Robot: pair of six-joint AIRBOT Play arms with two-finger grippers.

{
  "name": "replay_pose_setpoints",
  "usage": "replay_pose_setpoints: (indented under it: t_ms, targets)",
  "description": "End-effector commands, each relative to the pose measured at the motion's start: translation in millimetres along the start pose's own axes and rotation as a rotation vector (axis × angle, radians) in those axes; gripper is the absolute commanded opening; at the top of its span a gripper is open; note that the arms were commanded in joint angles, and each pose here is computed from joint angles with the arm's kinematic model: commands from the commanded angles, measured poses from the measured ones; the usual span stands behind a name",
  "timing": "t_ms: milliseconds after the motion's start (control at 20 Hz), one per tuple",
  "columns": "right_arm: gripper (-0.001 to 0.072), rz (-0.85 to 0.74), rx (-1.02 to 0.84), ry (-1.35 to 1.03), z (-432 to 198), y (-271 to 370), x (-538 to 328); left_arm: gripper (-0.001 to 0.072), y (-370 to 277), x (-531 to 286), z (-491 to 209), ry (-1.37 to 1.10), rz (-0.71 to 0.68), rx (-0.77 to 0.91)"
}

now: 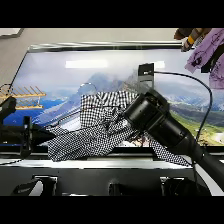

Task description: Fold the clothes and pants, and hang the long-sleeved shirts on hangers.

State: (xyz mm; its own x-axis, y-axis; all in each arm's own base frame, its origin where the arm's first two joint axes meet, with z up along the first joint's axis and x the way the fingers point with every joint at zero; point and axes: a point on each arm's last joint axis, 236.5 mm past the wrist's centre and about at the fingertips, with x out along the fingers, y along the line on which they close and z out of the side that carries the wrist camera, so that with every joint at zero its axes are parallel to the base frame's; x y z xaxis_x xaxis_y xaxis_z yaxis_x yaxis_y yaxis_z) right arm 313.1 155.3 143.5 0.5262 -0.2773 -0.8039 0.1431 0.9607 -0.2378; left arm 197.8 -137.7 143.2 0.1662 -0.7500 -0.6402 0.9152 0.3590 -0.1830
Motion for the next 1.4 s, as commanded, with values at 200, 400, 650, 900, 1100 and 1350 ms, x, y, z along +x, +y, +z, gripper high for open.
replay_pose_setpoints:
  t_ms: [200, 400, 650, 900, 1100, 1350]
  targets:
    - [0.0031, 0.085, 0.011, -0.029, 15, 11, -19, 0.0021, 25, 10, 6, -0.025, 0.041, -0.020]
    - [0.0031, 0.097, 0.015, -0.031, 16, 10, -22, 0.0021, 21, 15, 8, -0.022, 0.018, -0.008]
    - [0.0031, 0.098, -0.013, -0.034, 16, 9, -23, 0.0021, 9, 36, 12, 0.001, -0.068, 0.027]
    - [0.0031, 0.117, -0.022, -0.054, 19, 6, -29, 0.0021, 9, 49, 19, -0.012, -0.096, 0.033]
    - [0.0031, 0.157, -0.010, -0.081, 24, 5, -38, 0.0021, 9, 66, 27, -0.024, -0.116, 0.064]
    - [0.0031, 0.225, 0.005, -0.089, 24, 10, -49, 0.0022, 13, 86, 37, -0.046, -0.124, 0.071]
